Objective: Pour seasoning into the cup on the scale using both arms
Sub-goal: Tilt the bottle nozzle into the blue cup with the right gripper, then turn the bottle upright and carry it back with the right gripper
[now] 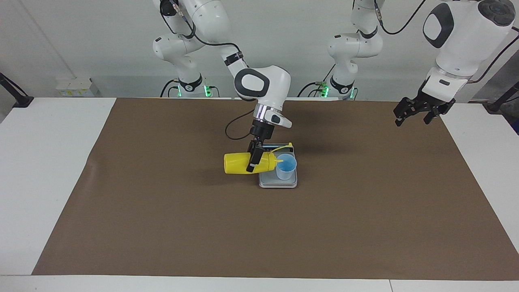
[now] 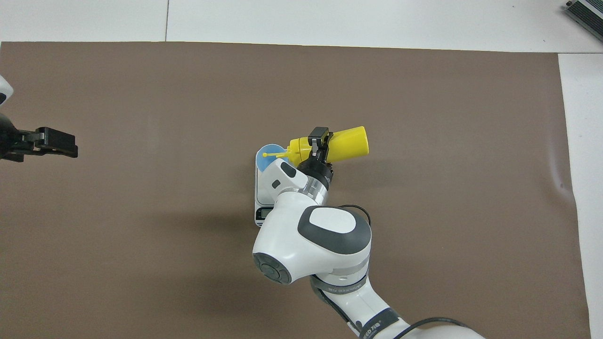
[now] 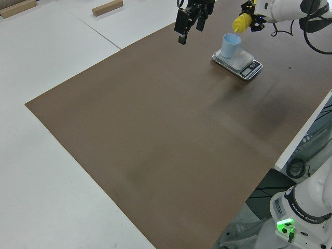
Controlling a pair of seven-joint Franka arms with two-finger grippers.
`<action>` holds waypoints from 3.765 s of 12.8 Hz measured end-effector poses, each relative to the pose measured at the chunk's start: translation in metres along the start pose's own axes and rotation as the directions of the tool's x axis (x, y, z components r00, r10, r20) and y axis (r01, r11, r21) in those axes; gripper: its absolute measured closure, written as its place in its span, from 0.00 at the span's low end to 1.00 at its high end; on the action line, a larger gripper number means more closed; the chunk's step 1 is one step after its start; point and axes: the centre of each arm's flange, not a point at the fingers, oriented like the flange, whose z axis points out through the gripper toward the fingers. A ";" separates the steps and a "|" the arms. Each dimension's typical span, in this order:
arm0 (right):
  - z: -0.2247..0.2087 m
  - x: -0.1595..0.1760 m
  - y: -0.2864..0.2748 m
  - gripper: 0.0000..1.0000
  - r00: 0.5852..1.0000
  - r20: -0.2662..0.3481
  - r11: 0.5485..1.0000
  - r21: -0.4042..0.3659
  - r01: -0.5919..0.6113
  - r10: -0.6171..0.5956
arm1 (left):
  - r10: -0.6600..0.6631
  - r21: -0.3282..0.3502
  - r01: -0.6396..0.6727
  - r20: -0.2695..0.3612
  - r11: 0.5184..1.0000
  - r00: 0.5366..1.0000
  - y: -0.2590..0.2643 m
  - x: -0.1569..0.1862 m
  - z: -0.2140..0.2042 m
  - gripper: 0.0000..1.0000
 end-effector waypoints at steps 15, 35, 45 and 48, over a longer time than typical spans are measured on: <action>-0.004 0.007 -0.020 0.59 0.996 0.066 0.992 -0.107 0.064 -0.057 | 0.000 0.000 0.000 0.000 1.000 1.000 0.000 0.000 0.000 0.00; -0.002 -0.056 0.047 0.59 0.903 -0.090 0.895 0.206 -0.395 0.420 | 0.000 0.000 0.000 0.000 1.000 1.000 0.000 0.000 0.000 0.00; 0.026 -0.109 0.086 0.59 0.660 -0.097 0.635 0.407 -0.657 0.745 | 0.000 0.000 0.000 0.000 1.000 1.000 0.000 0.000 0.000 0.00; 0.033 -0.123 0.092 0.59 0.631 -0.085 0.597 0.440 -0.671 0.771 | 0.000 0.000 0.000 0.000 1.000 1.000 0.000 0.000 0.000 0.00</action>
